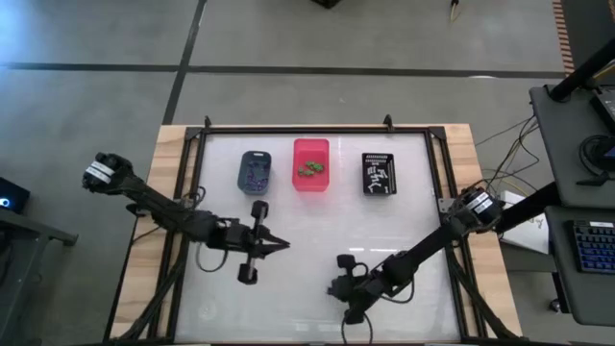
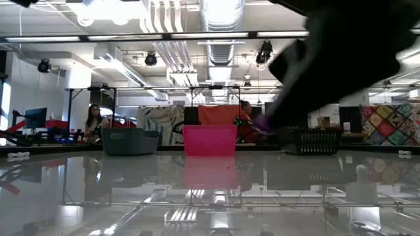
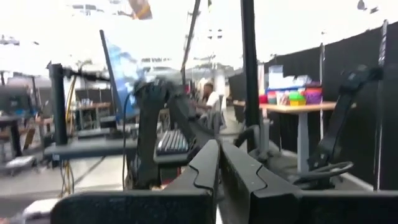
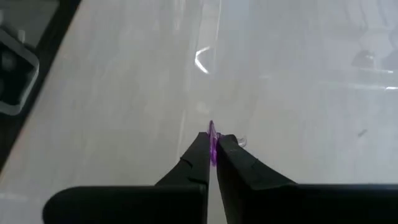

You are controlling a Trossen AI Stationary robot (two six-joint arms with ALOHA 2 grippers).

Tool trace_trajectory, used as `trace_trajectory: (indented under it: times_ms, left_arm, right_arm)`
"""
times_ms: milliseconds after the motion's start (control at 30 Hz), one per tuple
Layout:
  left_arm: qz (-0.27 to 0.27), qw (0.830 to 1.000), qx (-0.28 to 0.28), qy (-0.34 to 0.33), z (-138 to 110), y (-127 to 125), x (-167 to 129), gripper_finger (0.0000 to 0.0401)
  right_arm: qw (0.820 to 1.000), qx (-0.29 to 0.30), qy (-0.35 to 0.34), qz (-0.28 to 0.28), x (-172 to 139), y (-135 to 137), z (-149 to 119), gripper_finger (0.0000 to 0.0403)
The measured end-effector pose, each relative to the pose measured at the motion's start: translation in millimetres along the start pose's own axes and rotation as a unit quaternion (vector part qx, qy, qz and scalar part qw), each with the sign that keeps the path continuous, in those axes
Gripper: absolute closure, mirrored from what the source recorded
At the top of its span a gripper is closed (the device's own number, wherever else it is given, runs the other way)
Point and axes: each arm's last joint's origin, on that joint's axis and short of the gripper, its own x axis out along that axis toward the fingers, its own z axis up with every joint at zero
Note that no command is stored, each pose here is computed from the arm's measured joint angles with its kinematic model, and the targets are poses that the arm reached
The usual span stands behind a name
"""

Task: Sort Halloween decoration
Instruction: Put the purple witch hat toy into the blue bin

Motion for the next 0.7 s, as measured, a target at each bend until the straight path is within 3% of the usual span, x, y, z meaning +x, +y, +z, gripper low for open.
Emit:
trace_trajectory:
  times_ms: [267,533,700]
  left_arm:
    - [-0.024,0.999,0.027,-0.023,35.7,-4.0,-20.6,0.0401]
    - [-0.034,0.999,0.036,0.002,51.0,1.7,-36.2,0.0401]
    - [-0.033,0.998,0.042,0.017,57.8,6.5,-45.0,0.0401]
  right_arm:
    - [0.998,-0.005,-0.05,-0.026,3.0,-45.5,54.2,0.0394]
    - [0.992,-0.027,-0.11,-0.059,-1.1,-129.4,117.4,0.0394]
    - [0.982,-0.023,-0.158,-0.097,-9.6,-180.3,140.8,0.0394]
